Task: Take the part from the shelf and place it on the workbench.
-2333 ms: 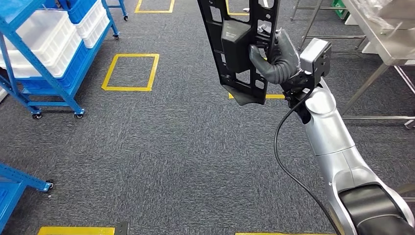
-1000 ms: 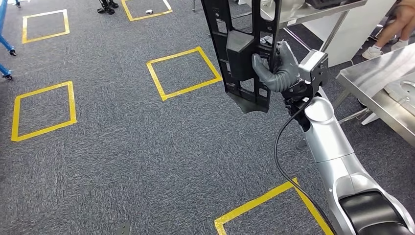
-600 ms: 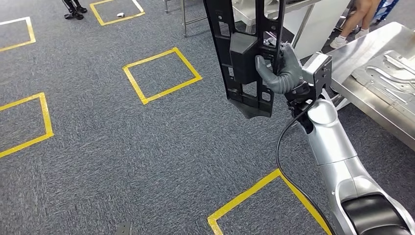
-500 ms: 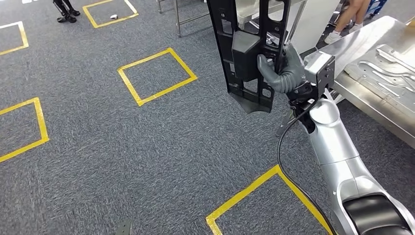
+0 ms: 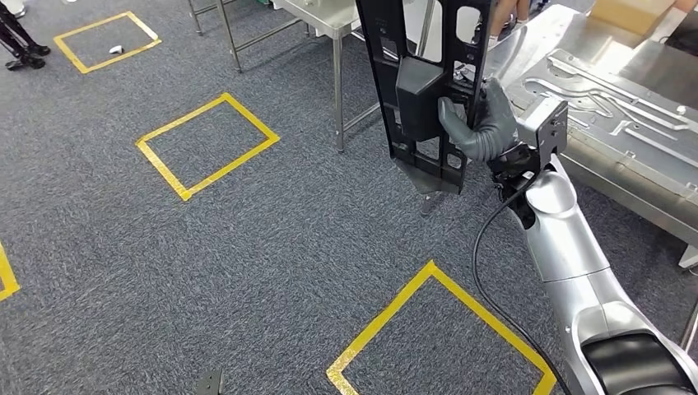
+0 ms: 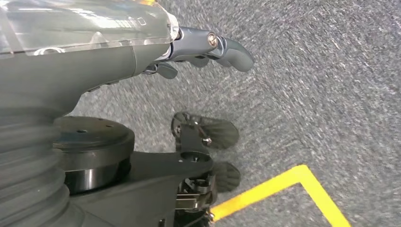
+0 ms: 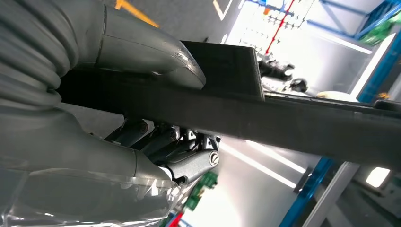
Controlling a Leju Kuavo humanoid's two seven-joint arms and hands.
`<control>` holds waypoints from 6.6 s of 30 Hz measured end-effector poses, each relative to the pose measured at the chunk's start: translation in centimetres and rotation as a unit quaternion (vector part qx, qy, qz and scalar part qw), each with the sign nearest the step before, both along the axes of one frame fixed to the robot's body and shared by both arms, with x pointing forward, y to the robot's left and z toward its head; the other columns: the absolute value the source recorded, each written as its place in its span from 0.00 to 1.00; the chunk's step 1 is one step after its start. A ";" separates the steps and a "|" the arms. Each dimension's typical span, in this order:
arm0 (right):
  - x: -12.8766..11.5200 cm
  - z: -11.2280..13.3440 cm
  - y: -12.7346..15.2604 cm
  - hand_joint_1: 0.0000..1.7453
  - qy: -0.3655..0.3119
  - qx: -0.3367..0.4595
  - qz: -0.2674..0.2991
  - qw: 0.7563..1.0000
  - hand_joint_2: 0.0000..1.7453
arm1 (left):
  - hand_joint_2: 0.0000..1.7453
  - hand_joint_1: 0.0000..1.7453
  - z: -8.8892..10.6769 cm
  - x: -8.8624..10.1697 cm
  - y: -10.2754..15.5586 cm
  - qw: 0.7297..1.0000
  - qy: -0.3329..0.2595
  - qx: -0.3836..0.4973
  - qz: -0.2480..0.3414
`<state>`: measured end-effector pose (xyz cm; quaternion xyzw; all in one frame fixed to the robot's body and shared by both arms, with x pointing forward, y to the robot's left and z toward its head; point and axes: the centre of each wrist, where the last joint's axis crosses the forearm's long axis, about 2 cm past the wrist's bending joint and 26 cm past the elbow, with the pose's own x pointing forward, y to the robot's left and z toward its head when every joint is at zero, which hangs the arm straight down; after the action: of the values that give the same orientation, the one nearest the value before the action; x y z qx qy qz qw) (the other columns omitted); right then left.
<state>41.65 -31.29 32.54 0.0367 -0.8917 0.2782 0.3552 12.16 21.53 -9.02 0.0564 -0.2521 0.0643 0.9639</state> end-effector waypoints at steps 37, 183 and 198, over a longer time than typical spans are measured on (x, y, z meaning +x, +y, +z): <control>0.1 0.7 -0.5 1.00 -0.011 -0.030 -0.020 0.999 1.00 | 1.00 0.00 0.2 0.9 0.0 1.000 -0.010 0.000 -0.003; 6.9 0.7 15.3 1.00 -0.151 -0.486 -0.279 0.814 1.00 | 1.00 0.00 -0.4 -0.6 1.5 0.999 -0.034 0.006 0.017; 6.9 -0.6 14.8 1.00 -0.164 -0.493 -0.293 0.803 1.00 | 1.00 0.00 -0.4 -0.7 1.5 0.999 -0.034 0.006 0.016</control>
<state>48.55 -16.47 31.95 -0.4523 -0.6475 0.5648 0.2389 11.46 23.05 -9.42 0.0644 -0.2840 0.0804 0.9533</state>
